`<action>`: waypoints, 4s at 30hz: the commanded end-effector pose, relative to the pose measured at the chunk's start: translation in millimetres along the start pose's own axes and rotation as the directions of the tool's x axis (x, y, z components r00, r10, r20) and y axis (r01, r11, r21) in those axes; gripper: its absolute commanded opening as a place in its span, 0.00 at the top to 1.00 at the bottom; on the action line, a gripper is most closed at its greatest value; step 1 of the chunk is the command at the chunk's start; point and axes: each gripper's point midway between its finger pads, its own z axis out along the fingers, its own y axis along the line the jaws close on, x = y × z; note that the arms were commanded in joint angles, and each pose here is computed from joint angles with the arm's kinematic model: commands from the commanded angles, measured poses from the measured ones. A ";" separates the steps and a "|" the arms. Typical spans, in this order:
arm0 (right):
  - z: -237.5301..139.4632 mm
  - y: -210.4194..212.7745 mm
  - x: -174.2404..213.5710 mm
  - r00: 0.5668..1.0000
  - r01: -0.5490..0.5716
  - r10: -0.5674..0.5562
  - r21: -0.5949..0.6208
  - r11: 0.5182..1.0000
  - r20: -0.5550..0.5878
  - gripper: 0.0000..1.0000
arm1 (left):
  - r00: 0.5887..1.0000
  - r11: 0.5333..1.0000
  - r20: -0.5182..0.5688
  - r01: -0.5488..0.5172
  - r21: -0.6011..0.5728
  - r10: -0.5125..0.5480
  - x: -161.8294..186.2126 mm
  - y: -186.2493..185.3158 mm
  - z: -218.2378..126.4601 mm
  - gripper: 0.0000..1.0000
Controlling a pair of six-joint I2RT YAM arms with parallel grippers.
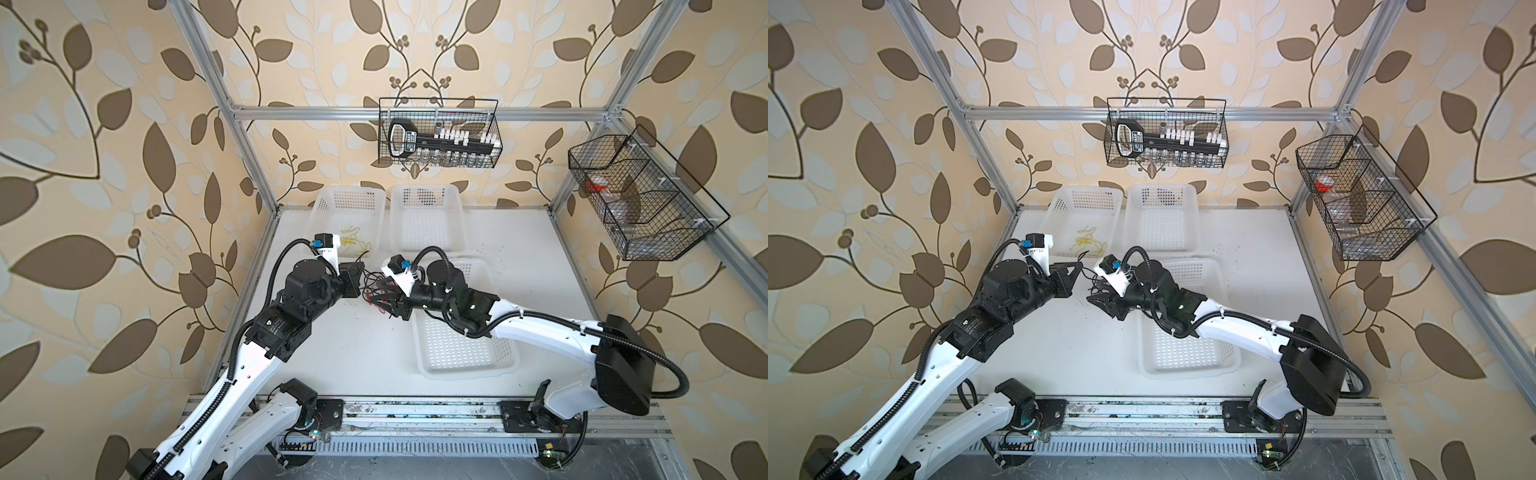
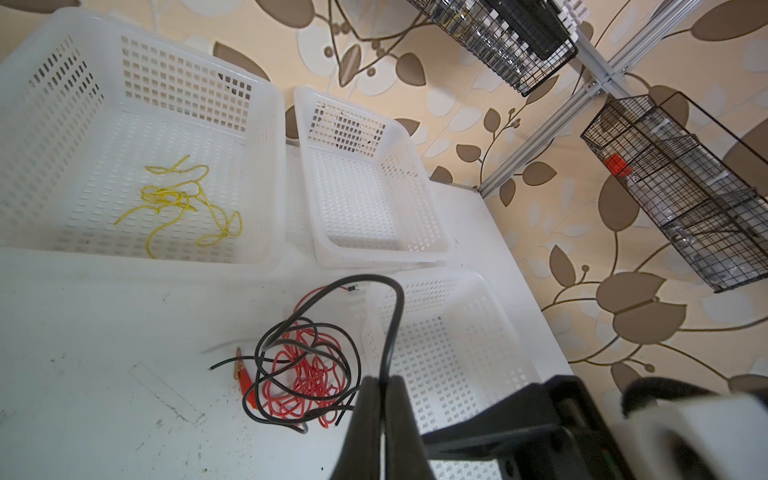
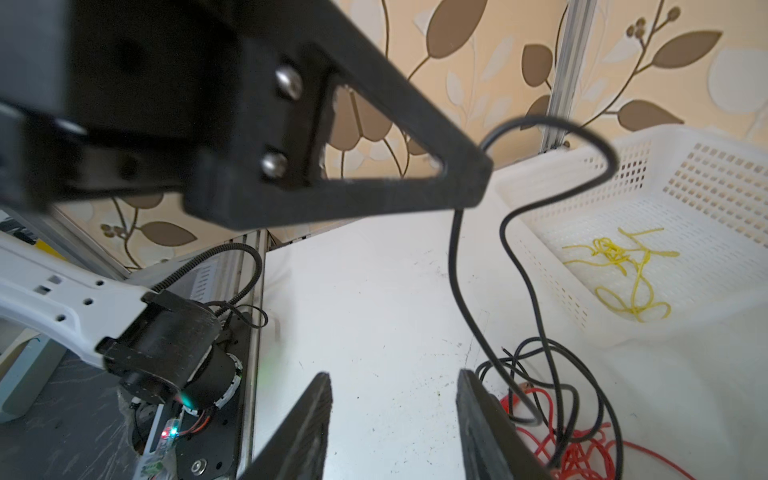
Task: Untangle the cables
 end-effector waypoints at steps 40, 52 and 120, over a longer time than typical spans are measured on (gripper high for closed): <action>8.2 -49.3 -13.5 0.999 -0.033 0.030 0.168 0.985 0.021 0.82 | 0.999 0.993 0.011 0.040 -0.114 -0.039 4.6 23.8 5.4 1.00; 7.1 -15.3 -55.0 0.997 -0.016 0.016 -0.001 1.000 0.071 0.86 | 0.993 0.970 0.117 0.039 -0.238 -0.012 -10.1 46.1 -22.9 1.00; 32.0 -68.0 -13.7 0.996 -0.075 0.065 0.192 0.978 0.057 0.81 | 0.994 0.992 0.108 0.002 0.127 -0.016 -28.2 -27.6 -8.2 1.00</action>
